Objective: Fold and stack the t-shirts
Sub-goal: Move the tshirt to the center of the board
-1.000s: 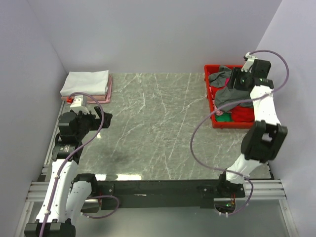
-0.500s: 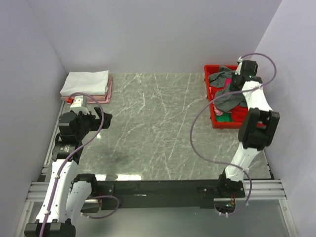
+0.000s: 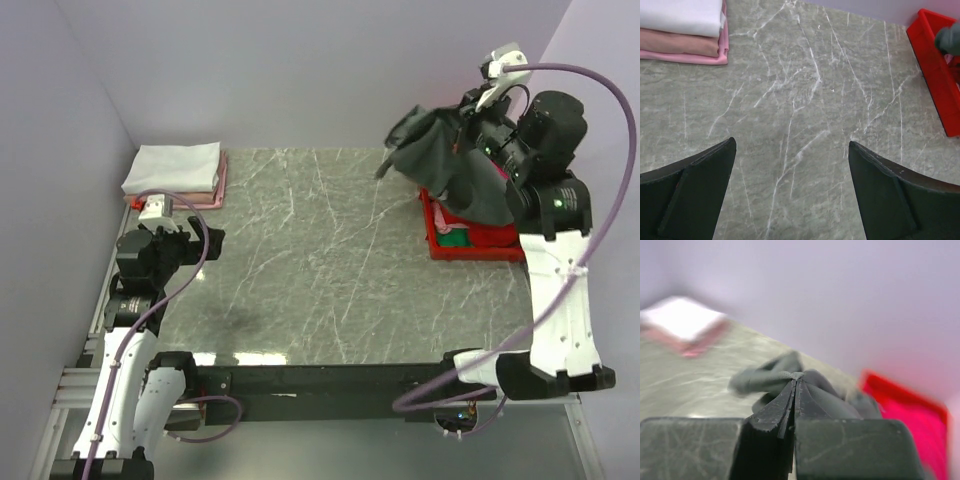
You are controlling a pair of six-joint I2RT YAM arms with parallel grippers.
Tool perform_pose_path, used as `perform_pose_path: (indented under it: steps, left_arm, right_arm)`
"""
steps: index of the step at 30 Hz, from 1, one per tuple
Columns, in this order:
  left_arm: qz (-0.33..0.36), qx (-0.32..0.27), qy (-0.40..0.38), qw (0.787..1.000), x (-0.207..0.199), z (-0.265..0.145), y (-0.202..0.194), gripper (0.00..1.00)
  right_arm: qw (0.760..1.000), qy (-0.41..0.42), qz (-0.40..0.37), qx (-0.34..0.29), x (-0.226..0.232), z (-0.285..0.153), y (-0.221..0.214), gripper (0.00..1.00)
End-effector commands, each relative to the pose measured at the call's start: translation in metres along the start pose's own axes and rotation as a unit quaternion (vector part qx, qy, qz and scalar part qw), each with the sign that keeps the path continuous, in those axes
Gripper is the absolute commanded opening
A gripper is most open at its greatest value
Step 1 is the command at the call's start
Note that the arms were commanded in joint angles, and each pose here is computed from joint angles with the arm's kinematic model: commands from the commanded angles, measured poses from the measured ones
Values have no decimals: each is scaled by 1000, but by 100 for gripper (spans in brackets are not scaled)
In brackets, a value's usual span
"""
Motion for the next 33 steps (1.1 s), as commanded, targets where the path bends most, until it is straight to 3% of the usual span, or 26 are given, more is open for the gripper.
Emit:
perform_pose_path:
  steps: [1,5,9,19,24,27,28,33]
  left_arm:
    - [18,-48,0,999,-7,-8,21,99]
    - [19,-60,6,998,-6,-11,22,99]
    - [22,-69,5,997,-7,-14,24,99]
    - [26,-76,1,997,-8,-15,24,99]
    - [30,-68,-20,997,-10,-13,23,99]
    - [42,-47,-100,993,-20,-9,15,100]
    - [45,-24,-161,986,-29,-10,9,99]
    - [36,59,-262,962,-45,11,-12,99]
  right_arm:
    - [986,159,-29,-40,47,-27,31,0]
    - [969,229,-17,-90,71,-44,54,0]
    - [961,264,2,-86,80,-37,55,0]
    - [929,369,2,0,143,-3,-8,0]
    - [932,362,-4,35,158,18,-26,0]
    - [931,362,-10,41,160,24,-24,0]
    - [932,362,-15,33,159,22,-18,0]
    - [934,355,-31,26,154,12,-15,0]
Point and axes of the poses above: each gripper's point midway between its finger pads, its own z axis out along the fingers, its own x axis along the line the jaws close on, y = z × x, the point moved 9 cm from there along -z, back along the fingers, and after that the axes turned 4 degrees about -z, right-handed, at the moved point
